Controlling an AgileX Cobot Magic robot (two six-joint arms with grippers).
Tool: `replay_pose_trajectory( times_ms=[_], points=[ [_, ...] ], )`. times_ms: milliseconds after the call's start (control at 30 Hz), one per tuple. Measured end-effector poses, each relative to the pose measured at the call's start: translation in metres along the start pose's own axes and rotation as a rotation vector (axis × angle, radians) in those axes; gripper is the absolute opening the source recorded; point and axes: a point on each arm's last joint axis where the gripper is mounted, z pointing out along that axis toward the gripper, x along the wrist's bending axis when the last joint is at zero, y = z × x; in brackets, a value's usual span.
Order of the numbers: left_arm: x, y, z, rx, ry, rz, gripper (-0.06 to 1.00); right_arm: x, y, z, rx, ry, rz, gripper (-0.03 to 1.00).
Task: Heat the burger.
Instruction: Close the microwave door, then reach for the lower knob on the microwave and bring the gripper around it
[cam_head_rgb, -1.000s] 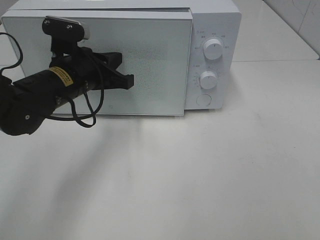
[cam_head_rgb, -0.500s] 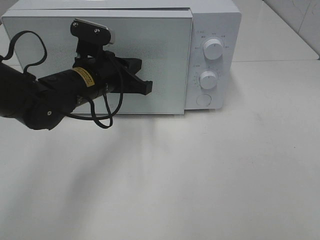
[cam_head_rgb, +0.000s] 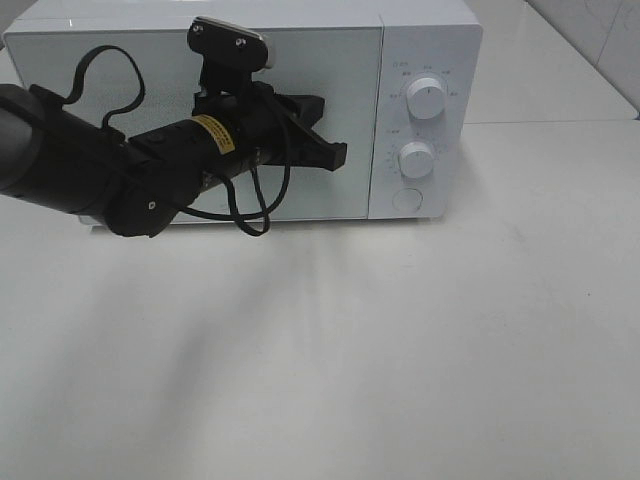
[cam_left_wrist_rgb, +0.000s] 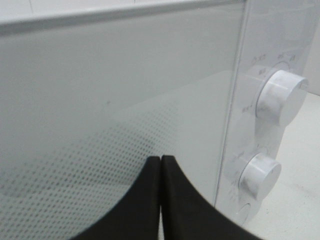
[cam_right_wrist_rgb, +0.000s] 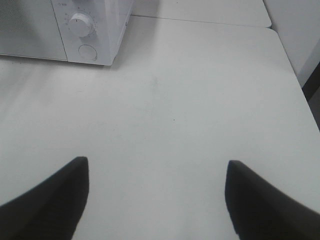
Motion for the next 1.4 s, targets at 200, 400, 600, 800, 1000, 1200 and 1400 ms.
replay_pose_trajectory(
  times_ms=[200,400,600,800,1000,1200,1400],
  points=[
    [-0.007,0.005,0.005,-0.018,-0.015,0.004,0.00,0.000,0.000,0.000,0.000,-0.001,-0.001,0.73],
    [-0.009,0.007,0.003,-0.020,-0.007,-0.014,0.00,0.000,0.000,0.000,0.001,-0.001,-0.001,0.73],
    [-0.005,0.013,-0.019,-0.009,0.040,-0.068,0.01,0.000,0.000,0.000,0.001,-0.001,-0.001,0.73],
    [-0.014,0.012,-0.045,0.026,0.023,-0.068,0.40,0.000,0.000,0.000,0.001,-0.001,-0.001,0.73],
    [-0.021,0.009,-0.066,0.171,0.011,-0.069,0.88,0.000,0.000,0.000,0.001,-0.001,-0.001,0.73],
    [-0.022,0.010,-0.080,0.362,0.011,-0.069,0.95,0.000,0.000,0.000,0.001,-0.001,-0.001,0.73],
    [-0.023,0.008,-0.109,0.676,0.011,-0.054,0.96,0.000,0.000,0.000,0.001,-0.001,-0.001,0.73]
  ],
)
